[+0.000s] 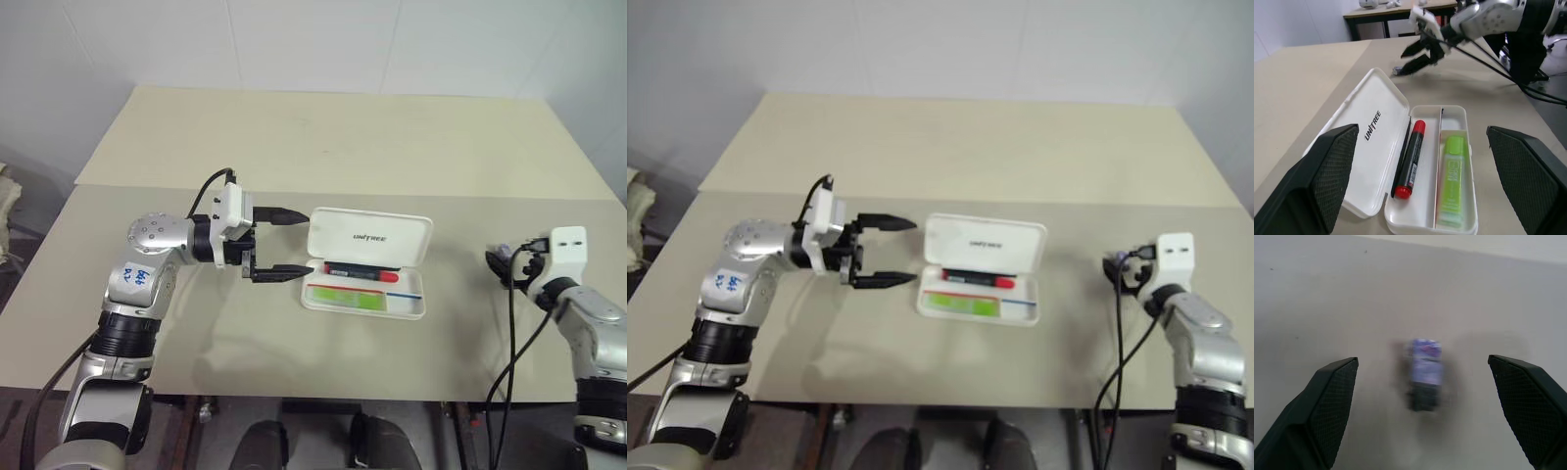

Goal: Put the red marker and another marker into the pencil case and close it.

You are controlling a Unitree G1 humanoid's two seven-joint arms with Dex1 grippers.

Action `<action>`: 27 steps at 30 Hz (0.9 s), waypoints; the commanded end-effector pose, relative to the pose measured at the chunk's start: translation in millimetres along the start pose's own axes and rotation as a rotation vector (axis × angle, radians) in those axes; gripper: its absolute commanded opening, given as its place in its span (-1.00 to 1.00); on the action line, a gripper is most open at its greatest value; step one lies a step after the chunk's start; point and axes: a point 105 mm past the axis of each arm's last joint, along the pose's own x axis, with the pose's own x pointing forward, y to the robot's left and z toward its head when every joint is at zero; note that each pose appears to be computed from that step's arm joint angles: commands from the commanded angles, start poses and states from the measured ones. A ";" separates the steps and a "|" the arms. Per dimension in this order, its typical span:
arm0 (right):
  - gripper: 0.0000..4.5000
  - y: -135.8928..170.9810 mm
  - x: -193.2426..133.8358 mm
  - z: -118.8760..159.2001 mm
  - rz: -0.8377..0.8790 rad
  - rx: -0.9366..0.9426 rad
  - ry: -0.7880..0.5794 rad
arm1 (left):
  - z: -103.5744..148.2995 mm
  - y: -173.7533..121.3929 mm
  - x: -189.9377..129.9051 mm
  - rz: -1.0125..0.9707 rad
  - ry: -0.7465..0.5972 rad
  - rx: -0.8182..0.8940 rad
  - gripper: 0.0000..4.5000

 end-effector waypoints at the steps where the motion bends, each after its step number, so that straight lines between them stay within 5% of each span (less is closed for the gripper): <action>1: 1.00 -3.6 8.6 5.6 -0.060 -0.009 -0.032 | 14.9 0.6 -0.9 0.012 -0.028 0.054 0.99; 7: 1.00 -20.4 19.0 -11.2 -0.165 -0.024 -0.004 | 17.1 0.4 0.2 0.017 -0.033 0.061 0.99; 9: 0.83 -17.3 22.1 -14.7 -0.153 -0.009 -0.001 | 17.7 0.6 0.8 0.018 -0.035 0.063 1.00; 20: -0.83 -6.9 23.8 -11.9 -0.117 0.016 -0.003 | 19.2 2.2 -0.4 0.025 -0.035 0.073 1.00; 27: -0.83 -4.1 21.8 -3.0 -0.103 0.007 -0.017 | 18.2 3.0 2.1 0.018 -0.036 0.075 1.00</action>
